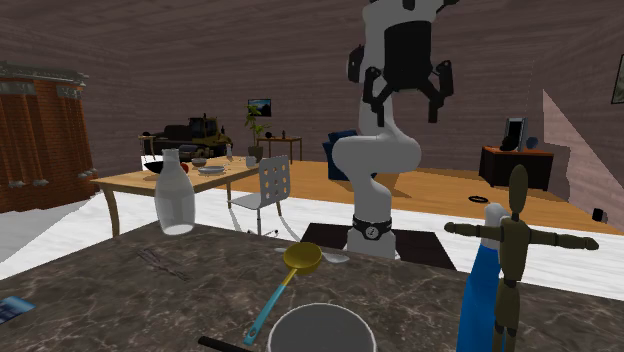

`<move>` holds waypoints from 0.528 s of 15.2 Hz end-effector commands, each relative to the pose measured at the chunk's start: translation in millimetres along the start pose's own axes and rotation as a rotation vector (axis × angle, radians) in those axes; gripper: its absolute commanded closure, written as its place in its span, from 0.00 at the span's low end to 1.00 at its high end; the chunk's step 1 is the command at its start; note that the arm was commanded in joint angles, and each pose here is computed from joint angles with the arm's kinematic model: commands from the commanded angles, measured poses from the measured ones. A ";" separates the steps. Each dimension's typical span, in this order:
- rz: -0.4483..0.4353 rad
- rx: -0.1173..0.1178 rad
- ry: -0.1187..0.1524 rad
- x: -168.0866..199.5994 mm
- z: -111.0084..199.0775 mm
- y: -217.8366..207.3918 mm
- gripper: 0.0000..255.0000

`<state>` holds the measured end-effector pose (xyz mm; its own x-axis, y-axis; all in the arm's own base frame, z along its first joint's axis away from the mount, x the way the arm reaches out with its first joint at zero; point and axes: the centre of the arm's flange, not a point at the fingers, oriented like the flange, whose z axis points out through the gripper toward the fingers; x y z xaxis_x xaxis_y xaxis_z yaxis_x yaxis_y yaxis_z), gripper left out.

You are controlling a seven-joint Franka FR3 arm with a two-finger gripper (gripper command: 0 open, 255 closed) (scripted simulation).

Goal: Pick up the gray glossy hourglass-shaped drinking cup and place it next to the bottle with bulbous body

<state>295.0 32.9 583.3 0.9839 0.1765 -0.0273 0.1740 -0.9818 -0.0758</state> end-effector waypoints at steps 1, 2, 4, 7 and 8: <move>0.000 0.000 0.000 0.0 0.0 0.0 0.00; 0.000 -0.004 0.001 9.7 5.5 6.2 0.00; -0.001 -0.013 0.004 29.2 16.2 18.5 0.00; -0.002 -0.025 0.007 58.5 32.2 37.2 0.00; -0.002 -0.029 0.008 68.3 37.4 43.5 0.00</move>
<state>358.1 11.2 545.5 0.9839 0.1773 -0.0212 0.1760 -0.9830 -0.0518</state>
